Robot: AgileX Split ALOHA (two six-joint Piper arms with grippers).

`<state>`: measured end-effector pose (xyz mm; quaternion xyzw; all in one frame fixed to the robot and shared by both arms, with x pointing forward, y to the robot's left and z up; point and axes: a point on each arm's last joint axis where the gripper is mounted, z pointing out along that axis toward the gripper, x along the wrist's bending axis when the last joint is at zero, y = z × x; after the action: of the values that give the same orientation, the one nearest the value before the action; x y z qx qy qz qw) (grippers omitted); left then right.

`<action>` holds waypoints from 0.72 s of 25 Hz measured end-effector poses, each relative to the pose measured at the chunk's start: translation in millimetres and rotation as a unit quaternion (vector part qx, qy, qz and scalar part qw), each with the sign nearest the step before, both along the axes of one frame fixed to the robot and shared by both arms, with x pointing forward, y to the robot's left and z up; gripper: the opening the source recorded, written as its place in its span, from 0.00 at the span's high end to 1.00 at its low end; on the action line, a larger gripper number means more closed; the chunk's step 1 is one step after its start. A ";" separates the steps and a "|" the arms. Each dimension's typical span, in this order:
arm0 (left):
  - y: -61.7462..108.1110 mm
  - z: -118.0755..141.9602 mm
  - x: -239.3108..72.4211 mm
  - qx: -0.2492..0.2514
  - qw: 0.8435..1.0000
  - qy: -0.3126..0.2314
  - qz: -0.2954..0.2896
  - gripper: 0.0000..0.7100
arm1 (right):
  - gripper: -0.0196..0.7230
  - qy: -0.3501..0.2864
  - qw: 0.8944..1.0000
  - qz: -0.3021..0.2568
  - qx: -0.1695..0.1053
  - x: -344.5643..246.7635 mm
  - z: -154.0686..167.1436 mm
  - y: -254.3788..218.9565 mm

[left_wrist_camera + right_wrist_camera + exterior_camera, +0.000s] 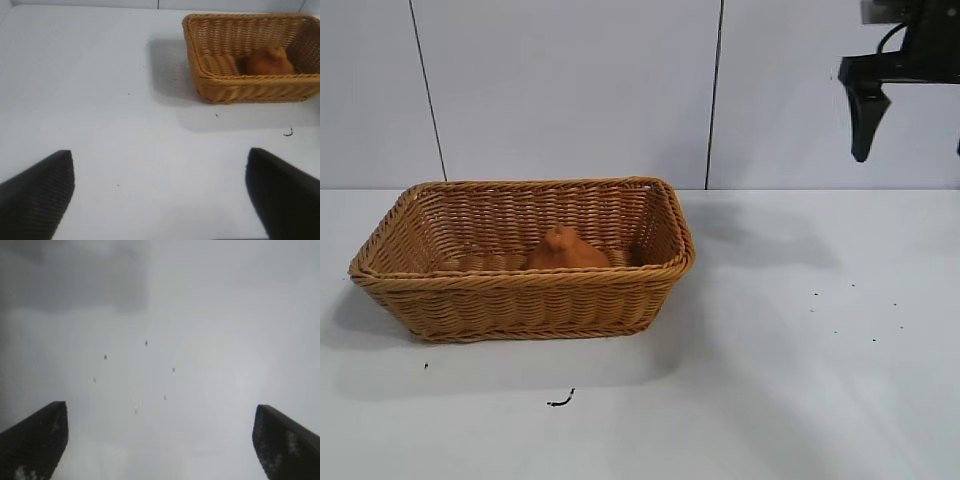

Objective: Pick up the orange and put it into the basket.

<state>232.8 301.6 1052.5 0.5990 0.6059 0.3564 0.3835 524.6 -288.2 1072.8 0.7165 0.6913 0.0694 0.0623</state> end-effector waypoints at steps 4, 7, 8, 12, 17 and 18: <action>0.0 0.0 0.0 0.000 1.000 0.000 0.000 0.06 | 0.04 -0.025 1.000 0.006 0.000 -61.4 9.8 -2.2; 0.0 0.0 0.0 0.000 1.000 0.000 0.000 0.06 | 0.04 -0.042 0.999 0.016 0.000 -104.6 7.6 -3.3; 0.0 0.0 0.0 0.000 1.000 0.000 0.000 0.06 | 0.04 -0.049 0.999 0.018 0.000 -116.3 6.1 -3.8; 0.0 0.0 0.0 0.000 1.000 0.000 0.000 0.06 | 0.04 -0.114 0.993 0.021 0.002 -163.3 -3.4 -5.2; 0.0 0.0 0.0 0.000 1.000 0.000 0.000 0.06 | 0.04 -0.213 0.976 0.033 -0.002 -209.5 -29.9 -6.9; 0.0 0.0 0.0 0.000 1.000 0.000 0.000 0.06 | 0.04 -0.228 0.973 0.032 -0.002 -217.7 -33.0 -7.2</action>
<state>232.8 301.6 1052.5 0.5990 0.6059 0.3564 0.3835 306.8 -295.4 1039.8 0.6590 0.6820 0.2315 0.2169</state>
